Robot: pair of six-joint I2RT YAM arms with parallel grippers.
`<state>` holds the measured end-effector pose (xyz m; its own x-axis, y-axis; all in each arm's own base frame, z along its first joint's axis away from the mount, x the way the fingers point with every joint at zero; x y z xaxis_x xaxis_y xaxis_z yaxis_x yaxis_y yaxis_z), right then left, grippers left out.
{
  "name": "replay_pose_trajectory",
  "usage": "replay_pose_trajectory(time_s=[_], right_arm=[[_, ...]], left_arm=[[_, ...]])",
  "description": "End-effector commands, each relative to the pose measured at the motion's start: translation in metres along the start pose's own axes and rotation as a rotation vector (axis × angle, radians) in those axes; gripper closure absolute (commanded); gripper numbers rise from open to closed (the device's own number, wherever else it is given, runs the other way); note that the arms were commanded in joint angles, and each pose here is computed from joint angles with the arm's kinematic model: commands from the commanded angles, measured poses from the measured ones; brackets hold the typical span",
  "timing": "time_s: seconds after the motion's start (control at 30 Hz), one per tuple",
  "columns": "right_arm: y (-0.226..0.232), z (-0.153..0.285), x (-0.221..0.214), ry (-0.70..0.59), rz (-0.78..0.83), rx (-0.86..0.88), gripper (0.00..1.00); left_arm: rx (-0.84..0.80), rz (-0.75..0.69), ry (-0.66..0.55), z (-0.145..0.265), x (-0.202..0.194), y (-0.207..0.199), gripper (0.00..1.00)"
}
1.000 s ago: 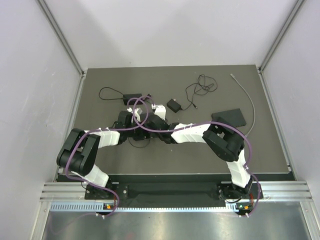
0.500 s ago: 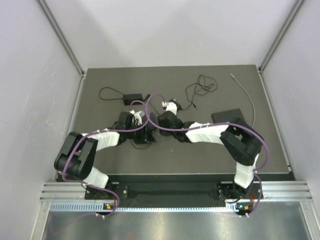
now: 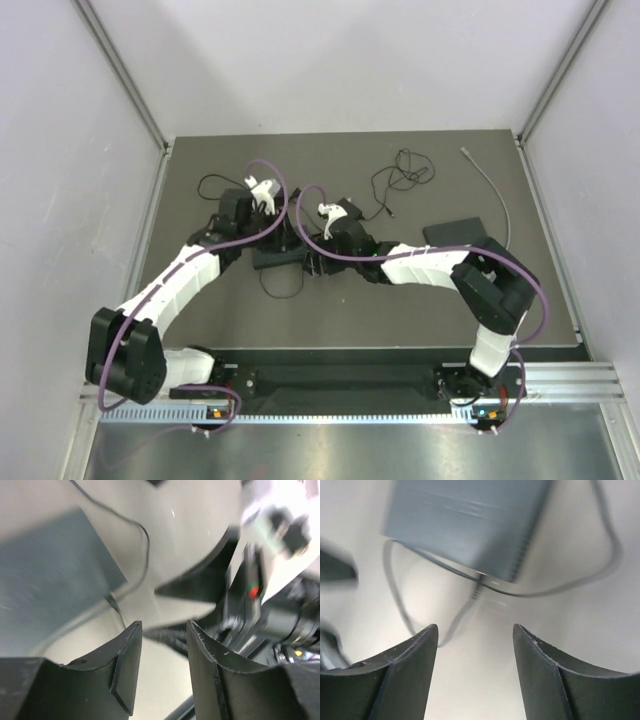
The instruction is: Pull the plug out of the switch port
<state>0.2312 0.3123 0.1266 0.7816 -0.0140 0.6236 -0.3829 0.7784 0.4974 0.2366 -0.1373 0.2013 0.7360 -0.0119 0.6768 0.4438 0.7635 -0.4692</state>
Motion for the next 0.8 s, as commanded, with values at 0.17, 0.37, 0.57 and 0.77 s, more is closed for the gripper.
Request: replay_pose_trajectory(time_s=[0.17,0.37,0.57,0.77], right_arm=[[0.015,-0.022,0.007,-0.035,-0.026,0.168,0.42],[0.016,-0.029,0.007,-0.033,-0.057,0.170,0.52],[0.014,-0.037,0.003,-0.015,-0.083,0.165,0.55],[0.013,-0.041,0.005,-0.018,-0.082,0.156,0.55]], left_arm=[[0.215,-0.092,0.054,-0.019,0.051,0.034,0.62],[0.303,-0.121,0.179,-0.041,0.049,0.052,0.61],[0.384,-0.147,0.253,-0.037,0.035,0.061,0.60],[0.373,-0.137,0.293,-0.036,0.015,0.054,0.64]])
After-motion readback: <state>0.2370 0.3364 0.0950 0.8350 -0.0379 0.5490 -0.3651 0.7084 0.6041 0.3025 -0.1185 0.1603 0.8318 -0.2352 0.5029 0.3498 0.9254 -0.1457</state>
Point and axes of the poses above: each gripper's point midway between its finger pads, its own z axis back along the fingers, its own y axis along the line the jaws close on, x = y × z, the point moved 10 cm from there along z, back along the fingers, and after that the axes turned 8 degrees about -z, right-handed, at the moved point
